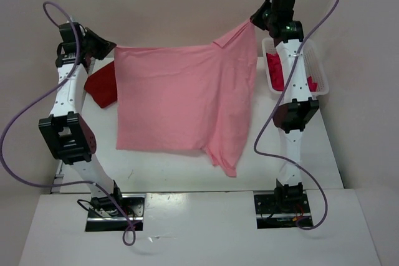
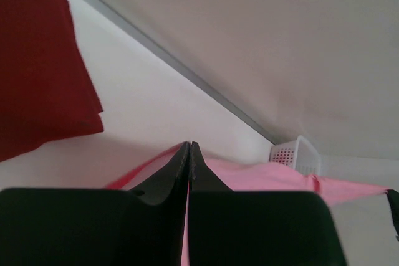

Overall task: Fold and stack the t-shirts
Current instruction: Flatten out the tshirt

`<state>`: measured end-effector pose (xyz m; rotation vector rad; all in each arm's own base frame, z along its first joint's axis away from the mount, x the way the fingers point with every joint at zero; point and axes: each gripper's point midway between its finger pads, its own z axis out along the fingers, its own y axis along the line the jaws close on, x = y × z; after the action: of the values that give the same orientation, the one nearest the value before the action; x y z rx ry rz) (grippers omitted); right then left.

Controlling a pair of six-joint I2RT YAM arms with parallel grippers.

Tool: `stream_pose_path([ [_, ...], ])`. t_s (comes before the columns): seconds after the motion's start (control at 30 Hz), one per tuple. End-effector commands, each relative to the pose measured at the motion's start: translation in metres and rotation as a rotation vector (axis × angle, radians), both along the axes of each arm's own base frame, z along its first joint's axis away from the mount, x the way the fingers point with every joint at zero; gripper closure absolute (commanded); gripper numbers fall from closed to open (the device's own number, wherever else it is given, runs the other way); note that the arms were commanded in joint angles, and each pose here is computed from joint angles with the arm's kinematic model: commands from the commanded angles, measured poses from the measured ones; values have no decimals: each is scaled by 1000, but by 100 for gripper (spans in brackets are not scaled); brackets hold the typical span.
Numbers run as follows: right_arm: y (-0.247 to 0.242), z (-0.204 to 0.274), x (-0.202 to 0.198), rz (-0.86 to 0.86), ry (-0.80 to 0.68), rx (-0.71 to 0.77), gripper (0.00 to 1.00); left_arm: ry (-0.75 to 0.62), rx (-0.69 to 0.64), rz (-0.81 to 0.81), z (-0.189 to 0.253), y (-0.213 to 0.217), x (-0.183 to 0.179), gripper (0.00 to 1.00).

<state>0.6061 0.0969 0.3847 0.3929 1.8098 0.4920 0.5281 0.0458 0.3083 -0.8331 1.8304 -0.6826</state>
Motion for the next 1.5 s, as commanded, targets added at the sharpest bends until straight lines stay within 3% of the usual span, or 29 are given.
stream_pose_path([
  [0.0,0,142,-54,46,-330,69,100,-258,56,-19,101,-6,5,100],
  [0.1,-9,178,-73,50,-415,97,100,-298,66,-19,132,-7,4,100],
  [0.23,-14,256,-132,73,-619,132,100,-400,63,-30,179,-12,-5,100],
  [0.3,-15,265,-144,93,-632,148,100,-427,72,-18,192,-12,-11,100],
  [0.4,-23,243,-144,51,-542,98,100,-447,82,6,200,-1,-19,100],
  [0.5,-24,186,-134,47,-353,44,100,-440,94,13,189,0,-22,100],
  [0.53,-23,145,-122,46,-239,39,100,-433,90,-1,180,-2,-22,100],
  [0.6,-25,140,-148,48,-236,24,100,-368,90,-3,145,-2,-23,100],
  [0.63,-28,84,-141,28,-108,15,100,-349,83,-14,133,-4,-25,100],
  [0.67,-30,82,-161,27,-102,15,100,-344,95,-17,122,-4,-28,100],
  [0.73,-32,5,-170,20,75,-5,100,-248,80,-33,71,-10,-42,100],
  [0.77,-33,-6,-185,20,95,-6,100,-240,84,-49,63,-18,-52,100],
  [0.8,-31,-61,-197,32,222,3,100,-204,85,-64,44,-21,-58,100],
  [0.83,-27,-81,-209,53,267,19,100,-109,58,-65,-5,-24,-68,100],
  [0.9,-26,-134,-239,59,383,31,100,-71,67,-83,-34,-29,-88,100],
  [1.0,-25,-194,-283,66,553,43,100,89,71,-91,-104,-34,-125,100],
  [1.13,-22,-222,-331,74,668,75,100,264,56,-110,-172,-44,-173,100],
  [1.23,-19,-221,-362,84,706,110,100,320,47,-119,-190,-51,-204,100],
  [1.47,-17,-218,-425,84,790,140,100,405,-1,-153,-190,-69,-256,100],
])
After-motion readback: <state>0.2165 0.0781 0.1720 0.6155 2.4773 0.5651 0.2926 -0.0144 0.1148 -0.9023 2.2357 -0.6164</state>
